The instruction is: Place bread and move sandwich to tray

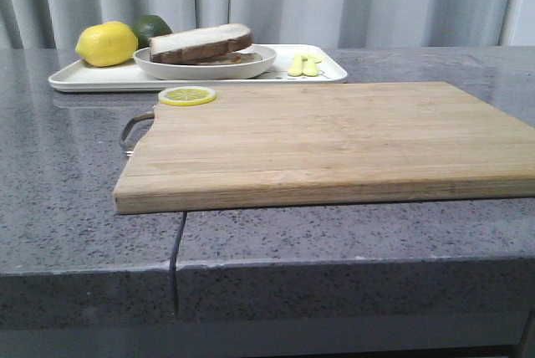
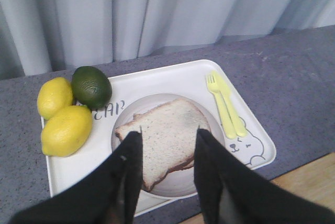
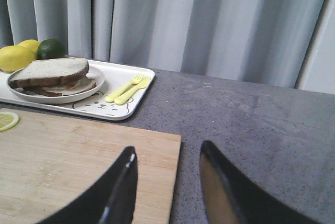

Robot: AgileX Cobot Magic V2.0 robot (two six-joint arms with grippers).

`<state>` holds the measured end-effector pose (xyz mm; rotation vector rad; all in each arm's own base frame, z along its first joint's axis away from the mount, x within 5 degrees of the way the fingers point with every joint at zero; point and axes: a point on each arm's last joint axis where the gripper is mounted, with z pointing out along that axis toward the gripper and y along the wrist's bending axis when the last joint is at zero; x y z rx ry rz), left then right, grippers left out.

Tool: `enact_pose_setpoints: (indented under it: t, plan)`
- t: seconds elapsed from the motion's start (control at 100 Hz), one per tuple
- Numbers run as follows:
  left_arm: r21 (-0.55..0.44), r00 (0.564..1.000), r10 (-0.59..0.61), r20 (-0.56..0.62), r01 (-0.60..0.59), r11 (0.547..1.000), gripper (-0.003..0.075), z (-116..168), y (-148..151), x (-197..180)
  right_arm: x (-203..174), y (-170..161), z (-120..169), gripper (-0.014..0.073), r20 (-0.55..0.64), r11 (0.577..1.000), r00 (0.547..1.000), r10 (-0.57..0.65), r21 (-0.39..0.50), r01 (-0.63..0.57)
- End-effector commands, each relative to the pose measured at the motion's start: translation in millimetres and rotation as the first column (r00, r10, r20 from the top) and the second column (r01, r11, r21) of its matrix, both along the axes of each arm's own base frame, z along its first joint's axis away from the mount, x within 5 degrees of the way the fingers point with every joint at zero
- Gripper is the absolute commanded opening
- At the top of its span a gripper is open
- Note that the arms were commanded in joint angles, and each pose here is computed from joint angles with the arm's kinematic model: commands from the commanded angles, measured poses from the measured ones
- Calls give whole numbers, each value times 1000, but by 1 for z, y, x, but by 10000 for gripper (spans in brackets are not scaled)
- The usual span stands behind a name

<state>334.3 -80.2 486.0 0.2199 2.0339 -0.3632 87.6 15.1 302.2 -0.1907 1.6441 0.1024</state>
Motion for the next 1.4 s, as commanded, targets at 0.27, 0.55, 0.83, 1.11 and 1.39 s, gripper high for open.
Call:
enact_pose_setpoints:
  t: [0.27, 0.55, 0.83, 1.11, 1.39]
  plan:
    - [-132, 920, 87, 382, -39, 990, 222, -54, 19, -136, -1, 2, 14, 309, 67, 999, 997, 32, -8, -31]
    - [-176, 871, 138, 472, -60, 983, 222, -135, 48, -224, -2, 5, 14, 309, 75, 998, 995, 65, -7, -64]
    - [-175, 877, 138, 461, -63, 983, 222, -186, 56, -252, -1, 6, 5, 309, 56, 997, 996, 74, -24, -73]
    - [-197, 872, 157, 464, -71, 978, 217, -193, 57, -251, 0, 4, 0, 210, 30, 999, 999, 40, -25, -40]
    - [-220, 838, 181, 514, -74, 973, -18, -188, 58, -251, 0, 4, 0, -70, 31, 999, 999, 41, -24, -40]
